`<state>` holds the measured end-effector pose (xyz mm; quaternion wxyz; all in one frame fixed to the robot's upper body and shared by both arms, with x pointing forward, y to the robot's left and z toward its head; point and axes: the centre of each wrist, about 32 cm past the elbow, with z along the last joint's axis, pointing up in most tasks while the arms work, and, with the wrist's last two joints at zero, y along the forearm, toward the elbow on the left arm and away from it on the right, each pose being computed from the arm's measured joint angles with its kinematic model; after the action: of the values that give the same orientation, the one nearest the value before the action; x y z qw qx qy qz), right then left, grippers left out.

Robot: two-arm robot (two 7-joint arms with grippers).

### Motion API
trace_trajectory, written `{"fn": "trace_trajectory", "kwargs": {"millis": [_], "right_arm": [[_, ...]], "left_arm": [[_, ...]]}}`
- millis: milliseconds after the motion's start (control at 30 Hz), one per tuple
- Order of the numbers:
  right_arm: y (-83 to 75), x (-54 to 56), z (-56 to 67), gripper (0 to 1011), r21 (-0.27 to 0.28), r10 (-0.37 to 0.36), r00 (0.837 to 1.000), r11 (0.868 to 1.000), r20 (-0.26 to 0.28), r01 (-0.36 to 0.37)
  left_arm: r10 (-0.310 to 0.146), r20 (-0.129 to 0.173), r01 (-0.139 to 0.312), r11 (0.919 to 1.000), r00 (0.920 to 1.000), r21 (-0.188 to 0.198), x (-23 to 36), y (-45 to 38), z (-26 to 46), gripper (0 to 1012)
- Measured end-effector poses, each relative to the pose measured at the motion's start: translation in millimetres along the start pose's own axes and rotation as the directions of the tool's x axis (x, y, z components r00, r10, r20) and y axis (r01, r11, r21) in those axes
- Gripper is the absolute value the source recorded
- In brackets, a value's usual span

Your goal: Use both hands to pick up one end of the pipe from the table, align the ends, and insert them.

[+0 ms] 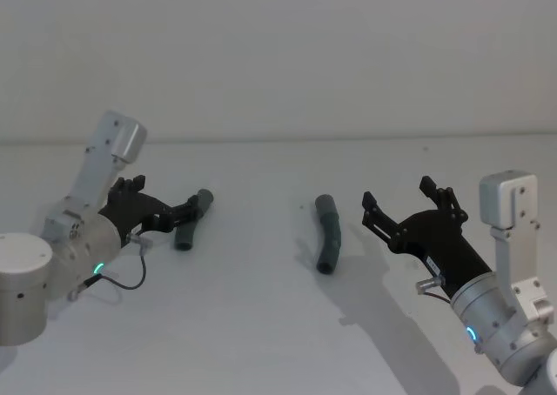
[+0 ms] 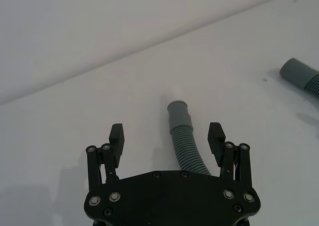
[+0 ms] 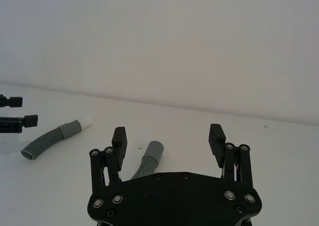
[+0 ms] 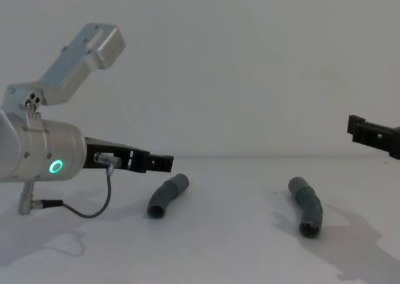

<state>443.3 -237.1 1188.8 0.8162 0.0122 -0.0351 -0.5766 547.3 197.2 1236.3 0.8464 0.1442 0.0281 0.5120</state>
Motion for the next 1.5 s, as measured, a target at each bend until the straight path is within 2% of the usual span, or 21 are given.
{"fn": "trace_trajectory", "kwargs": {"millis": [433, 800, 1133, 1500], "right_arm": [[0.0, 0.0, 0.0, 1000, 0.0, 0.0, 1.0, 1.0, 0.0, 0.0], [0.0, 0.0, 0.0, 1000, 0.0, 0.0, 1.0, 1.0, 0.0, 0.0], [0.0, 0.0, 0.0, 1000, 0.0, 0.0, 1.0, 1.0, 0.0, 0.0], [0.0, 0.0, 0.0, 1000, 0.0, 0.0, 1.0, 1.0, 0.0, 0.0]], "left_arm": [[-0.012, 0.011, 0.011, 0.9976, 0.9999, 0.068, -0.2, -21.5, -4.3, 1001], [-0.02, 0.048, 0.015, 0.9947, 0.9986, 0.102, -2.5, -39.4, -5.7, 1001], [-0.049, 0.075, 0.04, 0.9933, 0.996, 0.108, -3.9, -50.3, -3.6, 1001], [-0.063, 0.073, 0.053, 0.9893, 0.9954, 0.136, -2.9, -56.0, -3.1, 1001]]}}
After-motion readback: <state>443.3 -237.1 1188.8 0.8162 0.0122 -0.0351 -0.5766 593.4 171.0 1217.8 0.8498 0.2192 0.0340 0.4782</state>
